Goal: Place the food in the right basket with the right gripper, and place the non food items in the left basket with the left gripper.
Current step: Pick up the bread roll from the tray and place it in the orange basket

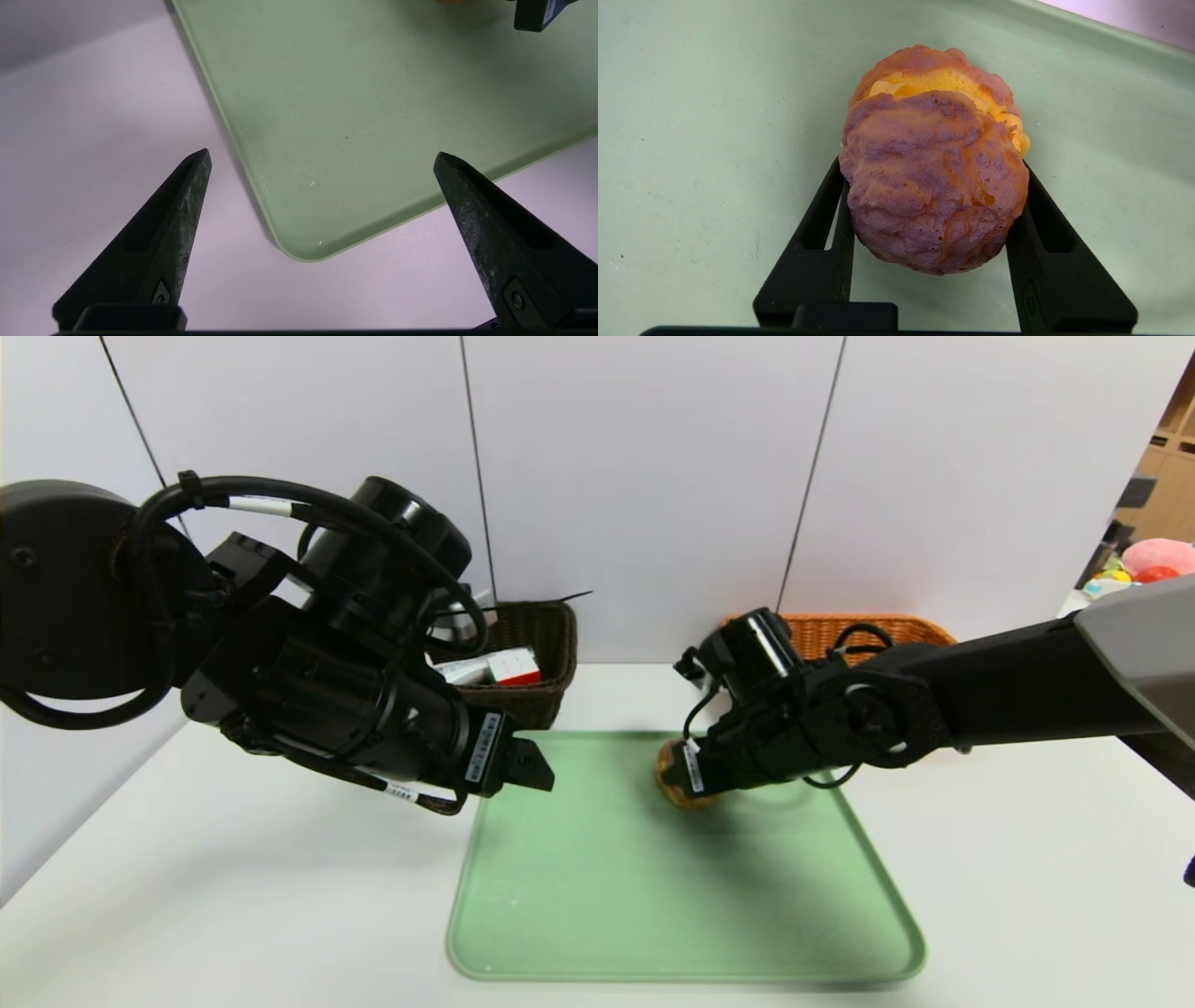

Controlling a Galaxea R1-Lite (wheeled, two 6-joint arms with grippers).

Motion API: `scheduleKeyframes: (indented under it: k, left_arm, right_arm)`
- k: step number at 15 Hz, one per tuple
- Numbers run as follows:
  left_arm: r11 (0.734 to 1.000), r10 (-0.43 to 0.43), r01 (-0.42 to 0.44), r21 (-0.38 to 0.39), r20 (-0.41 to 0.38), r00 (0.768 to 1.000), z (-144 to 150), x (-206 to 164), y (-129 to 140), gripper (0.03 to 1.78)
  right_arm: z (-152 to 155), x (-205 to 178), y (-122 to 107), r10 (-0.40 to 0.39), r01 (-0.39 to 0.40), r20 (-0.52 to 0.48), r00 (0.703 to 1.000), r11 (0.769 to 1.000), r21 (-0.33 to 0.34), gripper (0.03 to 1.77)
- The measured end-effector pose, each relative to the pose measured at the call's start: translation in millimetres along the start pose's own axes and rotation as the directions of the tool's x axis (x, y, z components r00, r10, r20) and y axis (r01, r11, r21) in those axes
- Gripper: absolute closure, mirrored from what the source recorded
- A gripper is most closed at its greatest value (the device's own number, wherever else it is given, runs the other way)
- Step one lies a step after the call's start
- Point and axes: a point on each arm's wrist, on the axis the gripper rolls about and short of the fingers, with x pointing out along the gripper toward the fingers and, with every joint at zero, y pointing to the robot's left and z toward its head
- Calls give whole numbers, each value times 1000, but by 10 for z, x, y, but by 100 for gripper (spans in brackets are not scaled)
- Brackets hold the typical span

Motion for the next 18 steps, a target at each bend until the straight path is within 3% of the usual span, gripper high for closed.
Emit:
scheduleKeyframes:
  k: [4,9,13,18]
  left_arm:
    - [1000,-9,9,1,19,1000,15,-42,-8,12]
    - [1000,-13,13,5,28,1000,2,-97,-7,12]
    - [1000,-16,15,4,40,999,12,-122,-10,12]
    - [1000,-17,16,6,39,999,15,-114,-11,12]
  right_arm:
    - [80,-246,7,12,-13,58,998,1000,5,95]
    - [290,-896,-66,15,-23,235,972,999,30,95]
    - [397,-1334,-434,-67,27,347,935,993,118,95]
    - [415,-1424,-943,-191,112,363,912,967,228,95]
